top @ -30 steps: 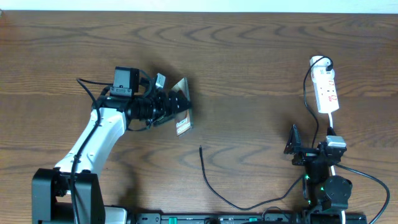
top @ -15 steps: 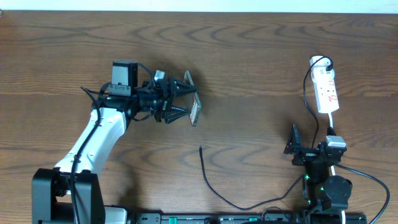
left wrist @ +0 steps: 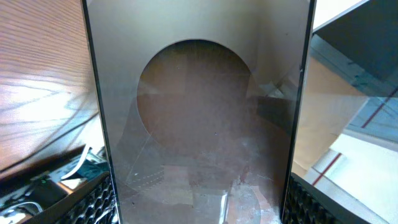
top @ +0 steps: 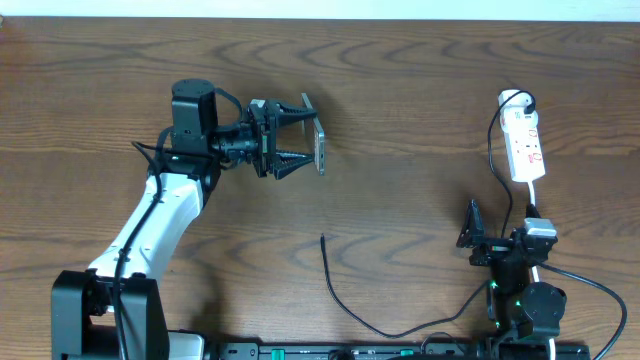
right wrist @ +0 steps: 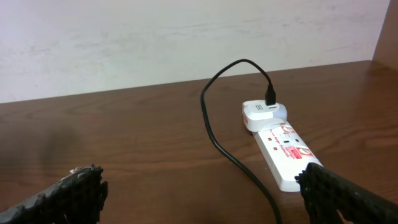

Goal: Plug charger to phone and switch on socket
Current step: 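Hold the phone raised in the left gripper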

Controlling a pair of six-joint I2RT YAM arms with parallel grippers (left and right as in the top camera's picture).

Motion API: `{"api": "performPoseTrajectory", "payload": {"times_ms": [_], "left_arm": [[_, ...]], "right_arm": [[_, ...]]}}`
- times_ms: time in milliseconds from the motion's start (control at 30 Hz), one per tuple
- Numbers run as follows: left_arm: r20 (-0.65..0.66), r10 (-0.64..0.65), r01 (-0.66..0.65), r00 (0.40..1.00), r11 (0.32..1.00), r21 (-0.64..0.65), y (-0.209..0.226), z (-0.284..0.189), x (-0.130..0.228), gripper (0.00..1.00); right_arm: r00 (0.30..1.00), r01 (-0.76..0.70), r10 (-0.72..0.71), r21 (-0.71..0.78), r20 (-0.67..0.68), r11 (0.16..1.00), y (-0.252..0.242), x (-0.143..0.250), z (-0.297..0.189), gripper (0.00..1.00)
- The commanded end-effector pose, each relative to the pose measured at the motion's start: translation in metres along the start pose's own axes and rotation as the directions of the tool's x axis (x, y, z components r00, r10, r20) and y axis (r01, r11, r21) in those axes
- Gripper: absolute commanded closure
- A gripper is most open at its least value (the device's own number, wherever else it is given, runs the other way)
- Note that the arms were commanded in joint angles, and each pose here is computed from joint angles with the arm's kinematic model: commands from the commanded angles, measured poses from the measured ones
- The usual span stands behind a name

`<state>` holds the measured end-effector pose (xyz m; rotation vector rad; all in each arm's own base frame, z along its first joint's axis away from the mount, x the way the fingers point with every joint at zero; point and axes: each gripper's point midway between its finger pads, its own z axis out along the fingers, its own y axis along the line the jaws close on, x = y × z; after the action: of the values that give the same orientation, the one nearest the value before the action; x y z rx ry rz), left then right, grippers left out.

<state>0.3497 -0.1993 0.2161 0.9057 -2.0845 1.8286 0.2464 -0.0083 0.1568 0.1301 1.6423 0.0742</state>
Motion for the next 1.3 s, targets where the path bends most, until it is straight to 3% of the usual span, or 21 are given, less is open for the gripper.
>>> {"api": "performPoseTrajectory", "payload": {"times_ms": [0,1267], "left_arm": [[-0.052,-0.006,0.008,0.999,0.999,0.033,-0.0249,-0.0039,0.0188,0.93],[-0.049,-0.044,0.046,0.998,0.998,0.038,-0.0272,-0.0041,0.0182,0.93]], "right_arm": [[1.0,-0.014,0.014,-0.005,-0.002,1.0,0.0014,0.001,-0.0002,0.01],[1.0,-0.014,0.014,-0.005,-0.002,1.0,0.0014,0.001,-0.0002,0.01]]}}
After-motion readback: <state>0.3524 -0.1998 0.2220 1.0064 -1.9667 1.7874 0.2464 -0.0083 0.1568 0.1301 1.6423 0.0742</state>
